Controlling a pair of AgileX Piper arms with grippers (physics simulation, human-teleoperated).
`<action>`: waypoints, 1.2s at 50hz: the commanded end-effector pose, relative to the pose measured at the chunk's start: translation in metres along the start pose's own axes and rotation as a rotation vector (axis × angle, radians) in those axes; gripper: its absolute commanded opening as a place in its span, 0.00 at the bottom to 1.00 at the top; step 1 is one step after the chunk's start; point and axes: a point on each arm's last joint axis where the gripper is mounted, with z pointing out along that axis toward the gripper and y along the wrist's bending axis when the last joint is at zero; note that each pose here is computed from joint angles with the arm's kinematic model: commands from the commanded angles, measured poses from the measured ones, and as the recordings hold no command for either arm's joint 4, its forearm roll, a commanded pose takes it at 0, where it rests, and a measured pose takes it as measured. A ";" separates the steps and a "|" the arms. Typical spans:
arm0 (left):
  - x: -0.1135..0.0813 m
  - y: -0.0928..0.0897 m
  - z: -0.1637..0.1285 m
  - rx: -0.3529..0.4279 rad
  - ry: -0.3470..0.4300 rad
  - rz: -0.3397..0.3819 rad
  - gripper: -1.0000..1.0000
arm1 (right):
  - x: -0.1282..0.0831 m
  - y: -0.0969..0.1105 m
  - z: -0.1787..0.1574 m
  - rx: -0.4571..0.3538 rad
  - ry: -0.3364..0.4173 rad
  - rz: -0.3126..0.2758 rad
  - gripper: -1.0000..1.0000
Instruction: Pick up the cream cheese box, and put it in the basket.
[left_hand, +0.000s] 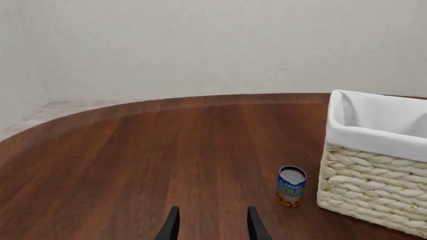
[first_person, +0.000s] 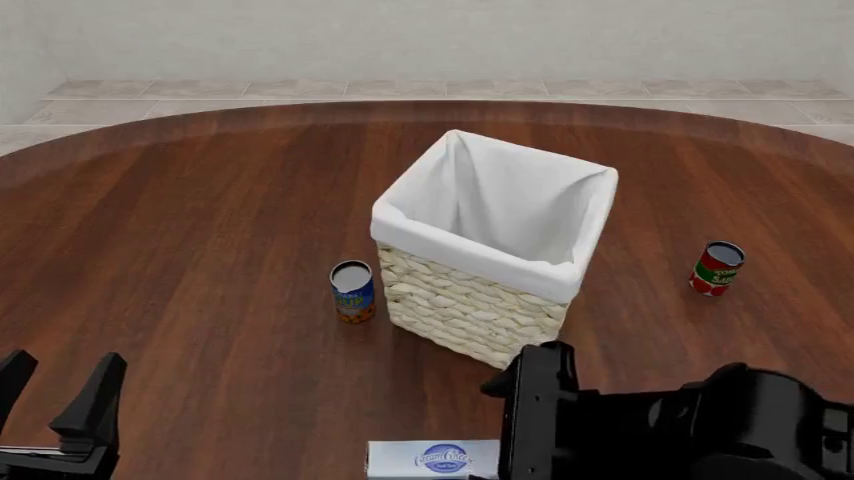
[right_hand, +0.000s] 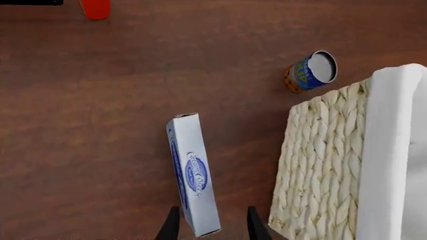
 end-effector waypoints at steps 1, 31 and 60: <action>0.000 0.000 0.000 0.000 -0.001 0.000 1.00 | 0.002 0.004 0.004 -0.016 0.016 -0.013 1.00; 0.000 0.000 -0.001 0.001 -0.003 -0.002 1.00 | -0.001 0.006 0.019 -0.036 0.028 -0.028 1.00; 0.000 0.000 0.000 0.000 0.000 -0.001 1.00 | 0.003 0.014 0.027 -0.053 0.031 -0.030 1.00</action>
